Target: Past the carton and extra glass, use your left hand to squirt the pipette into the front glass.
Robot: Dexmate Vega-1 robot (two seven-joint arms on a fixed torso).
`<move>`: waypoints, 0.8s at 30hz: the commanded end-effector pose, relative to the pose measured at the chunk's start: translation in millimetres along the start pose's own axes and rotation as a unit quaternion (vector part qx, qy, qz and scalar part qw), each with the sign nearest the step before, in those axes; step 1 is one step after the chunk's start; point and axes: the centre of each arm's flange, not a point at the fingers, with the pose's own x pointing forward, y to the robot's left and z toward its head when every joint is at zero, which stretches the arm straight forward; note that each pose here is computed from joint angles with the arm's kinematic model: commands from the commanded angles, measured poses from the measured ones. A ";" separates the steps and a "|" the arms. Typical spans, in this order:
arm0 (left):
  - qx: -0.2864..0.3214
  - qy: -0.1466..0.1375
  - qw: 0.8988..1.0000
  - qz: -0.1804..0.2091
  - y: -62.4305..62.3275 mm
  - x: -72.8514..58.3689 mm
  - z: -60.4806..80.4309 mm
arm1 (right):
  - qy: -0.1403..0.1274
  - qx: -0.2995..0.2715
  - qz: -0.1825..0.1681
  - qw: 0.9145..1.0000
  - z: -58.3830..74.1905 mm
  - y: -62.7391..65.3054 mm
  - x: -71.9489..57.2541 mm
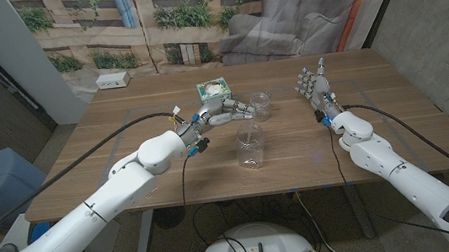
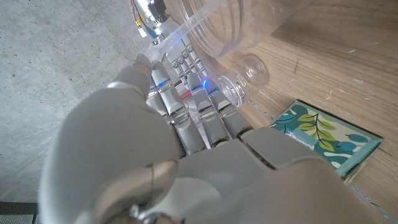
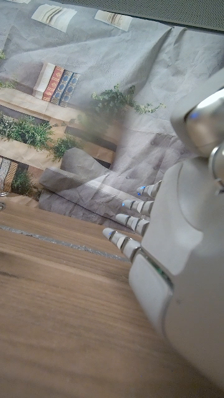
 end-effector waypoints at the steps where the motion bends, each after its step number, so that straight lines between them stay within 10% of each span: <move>1: 0.001 0.001 1.000 -0.009 1.5 1.4 -0.3 | 0.000 0.000 0.000 1.000 0.2 -0.1 0.1; 24: 0.000 0.001 1.000 -0.015 2.2 1.5 1.0 | 0.000 0.000 0.003 1.000 -0.1 -0.3 0.1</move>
